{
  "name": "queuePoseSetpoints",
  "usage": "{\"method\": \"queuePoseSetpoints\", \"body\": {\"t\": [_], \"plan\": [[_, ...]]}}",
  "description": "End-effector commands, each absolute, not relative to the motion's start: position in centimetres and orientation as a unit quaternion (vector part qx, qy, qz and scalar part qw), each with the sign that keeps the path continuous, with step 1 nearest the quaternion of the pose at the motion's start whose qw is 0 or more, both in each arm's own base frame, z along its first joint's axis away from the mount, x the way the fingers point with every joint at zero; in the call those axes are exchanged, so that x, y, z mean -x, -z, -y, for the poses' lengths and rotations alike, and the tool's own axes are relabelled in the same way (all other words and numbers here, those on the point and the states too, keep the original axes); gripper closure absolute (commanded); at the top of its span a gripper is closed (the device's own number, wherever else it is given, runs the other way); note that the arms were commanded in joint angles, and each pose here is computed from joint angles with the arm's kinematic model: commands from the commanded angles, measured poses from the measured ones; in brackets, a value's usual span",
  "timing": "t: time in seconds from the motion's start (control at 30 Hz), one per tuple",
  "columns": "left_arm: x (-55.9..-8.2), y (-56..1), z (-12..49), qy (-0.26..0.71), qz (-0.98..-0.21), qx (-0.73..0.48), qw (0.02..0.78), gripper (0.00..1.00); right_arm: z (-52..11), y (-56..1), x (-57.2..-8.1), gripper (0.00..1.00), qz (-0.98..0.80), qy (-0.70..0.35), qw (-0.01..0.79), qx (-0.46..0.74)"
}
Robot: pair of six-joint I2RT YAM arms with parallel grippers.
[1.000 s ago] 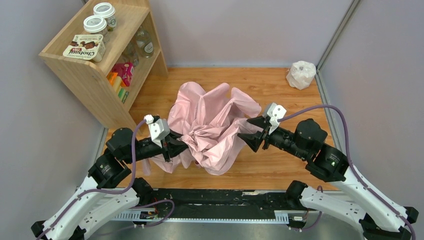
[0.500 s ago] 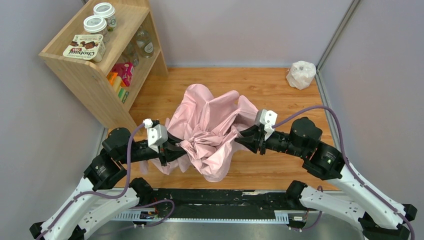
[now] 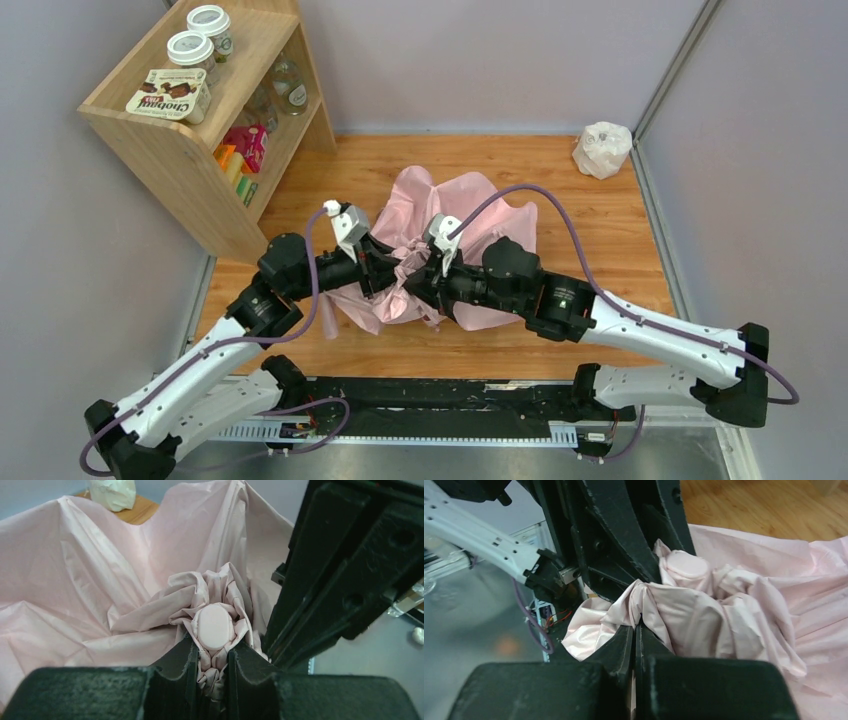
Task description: Put away the umbrella
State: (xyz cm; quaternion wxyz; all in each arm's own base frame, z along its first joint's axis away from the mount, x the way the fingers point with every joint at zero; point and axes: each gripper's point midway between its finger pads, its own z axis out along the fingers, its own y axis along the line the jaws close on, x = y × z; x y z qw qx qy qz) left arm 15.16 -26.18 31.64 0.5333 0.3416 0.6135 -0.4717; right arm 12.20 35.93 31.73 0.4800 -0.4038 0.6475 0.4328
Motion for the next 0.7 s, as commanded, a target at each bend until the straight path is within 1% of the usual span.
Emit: {"method": "queuePoseSetpoints", "body": {"t": [0.0,0.1,0.17,0.23,0.27,0.4,0.43,0.5,0.57,0.63,0.67], "plan": [[-11.9,-39.0,27.7,0.581,-0.481,-0.358,0.55,1.0,-35.9,-34.2,-14.9,1.0,-0.661,-0.395,0.55,0.324],[-11.0,-39.0,27.2,0.589,-0.472,-0.361,0.548,1.0,-34.2,-33.9,-14.8,0.96,-0.668,-0.366,0.551,0.341],[-11.1,-38.7,26.7,0.577,-0.482,-0.357,0.555,1.0,-33.1,-33.8,-14.6,0.82,-0.673,-0.351,0.546,0.353],[-11.5,-38.2,26.5,0.569,-0.497,-0.347,0.555,1.0,-32.1,-33.6,-14.2,0.8,-0.683,-0.343,0.535,0.359],[-11.4,-38.1,26.5,0.57,-0.498,-0.347,0.553,1.0,-31.7,-33.6,-13.7,0.76,-0.683,-0.347,0.528,0.368],[-11.0,-37.6,26.6,0.576,-0.501,-0.354,0.541,1.0,-30.6,-33.4,-11.9,0.47,-0.68,-0.364,0.503,0.39],[-11.0,-37.6,26.6,0.574,-0.5,-0.356,0.542,1.0,-30.2,-33.6,-11.6,0.42,-0.68,-0.369,0.501,0.389],[-10.9,-37.8,26.5,0.573,-0.499,-0.36,0.541,1.0,-29.6,-34.0,-10.9,0.28,-0.677,-0.379,0.494,0.394],[-10.6,-37.7,26.5,0.573,-0.498,-0.367,0.537,1.0,-28.8,-34.7,-10.5,0.17,-0.674,-0.385,0.495,0.391],[-10.3,-37.8,26.4,0.574,-0.495,-0.372,0.536,1.0,-28.0,-34.7,-9.9,0.01,-0.674,-0.388,0.49,0.395],[-10.1,-37.7,26.4,0.573,-0.494,-0.376,0.534,1.0,-27.5,-34.8,-9.9,0.0,-0.673,-0.387,0.493,0.393]]}}
